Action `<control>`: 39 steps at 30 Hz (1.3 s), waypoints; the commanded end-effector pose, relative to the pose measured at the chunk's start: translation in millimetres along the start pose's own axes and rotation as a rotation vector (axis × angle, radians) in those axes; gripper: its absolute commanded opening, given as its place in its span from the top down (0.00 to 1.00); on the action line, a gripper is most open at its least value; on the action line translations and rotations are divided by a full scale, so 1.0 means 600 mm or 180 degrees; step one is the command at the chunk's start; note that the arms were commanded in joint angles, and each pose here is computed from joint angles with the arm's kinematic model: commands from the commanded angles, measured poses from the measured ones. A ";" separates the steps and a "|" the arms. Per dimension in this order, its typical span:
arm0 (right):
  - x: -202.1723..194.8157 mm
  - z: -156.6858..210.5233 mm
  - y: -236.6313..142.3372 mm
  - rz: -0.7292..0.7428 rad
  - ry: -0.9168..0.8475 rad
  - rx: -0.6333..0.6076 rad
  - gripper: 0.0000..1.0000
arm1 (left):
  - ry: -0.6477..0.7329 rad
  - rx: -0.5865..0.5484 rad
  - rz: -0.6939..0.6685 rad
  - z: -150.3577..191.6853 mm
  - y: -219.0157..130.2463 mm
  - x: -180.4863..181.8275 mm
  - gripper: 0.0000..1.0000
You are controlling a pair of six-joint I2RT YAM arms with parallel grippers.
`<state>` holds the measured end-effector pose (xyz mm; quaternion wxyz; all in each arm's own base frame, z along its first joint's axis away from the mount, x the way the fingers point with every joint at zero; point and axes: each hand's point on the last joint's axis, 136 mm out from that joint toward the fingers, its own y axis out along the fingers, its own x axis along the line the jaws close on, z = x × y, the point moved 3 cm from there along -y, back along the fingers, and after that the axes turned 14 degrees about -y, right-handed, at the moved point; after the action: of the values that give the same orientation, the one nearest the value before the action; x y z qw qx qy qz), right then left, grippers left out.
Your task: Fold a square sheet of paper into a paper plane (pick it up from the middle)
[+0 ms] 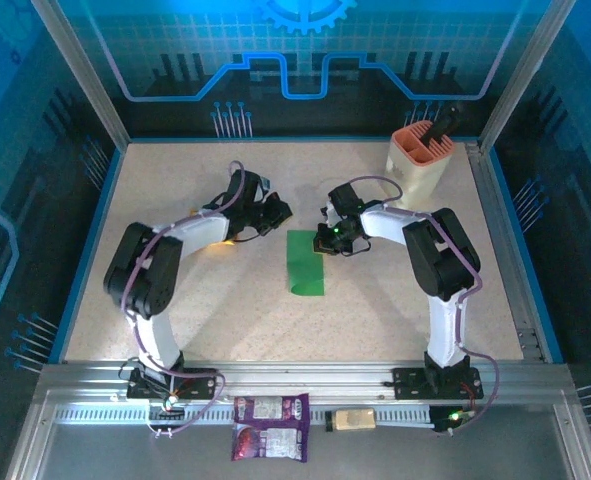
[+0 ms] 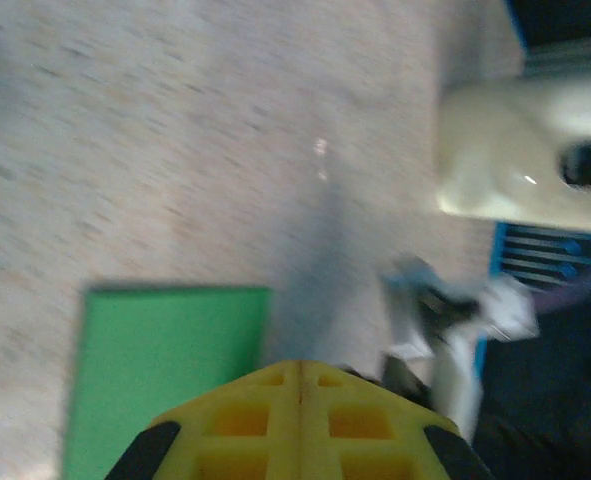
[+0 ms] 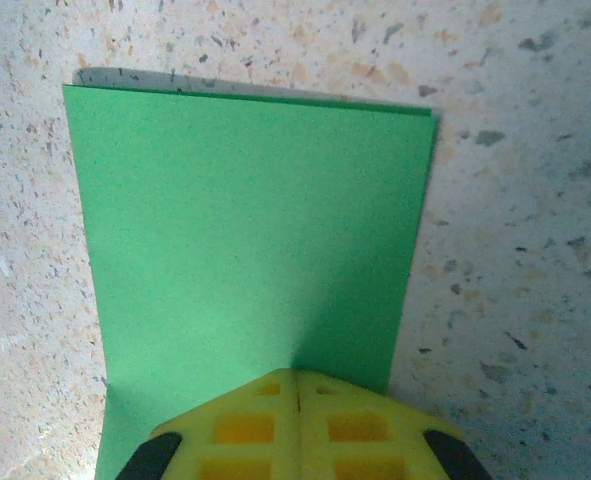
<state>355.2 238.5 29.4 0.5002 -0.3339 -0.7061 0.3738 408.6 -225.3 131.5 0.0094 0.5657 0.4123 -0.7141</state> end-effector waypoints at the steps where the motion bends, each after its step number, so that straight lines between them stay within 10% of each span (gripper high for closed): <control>1: -0.123 0.156 0.053 0.1034 0.0417 0.1007 0.99 | -0.0250 0.0303 -0.0207 0.076 -0.003 0.034 1.00; 39: -0.124 0.156 0.055 0.1012 0.0362 0.1012 0.99 | -0.0706 0.0430 -0.0372 0.178 0.033 0.184 0.95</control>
<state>355.1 238.6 29.4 0.4973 -0.3346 -0.7093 0.3709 297.6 -253.7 41.5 -0.0184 0.4642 0.3837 -0.7981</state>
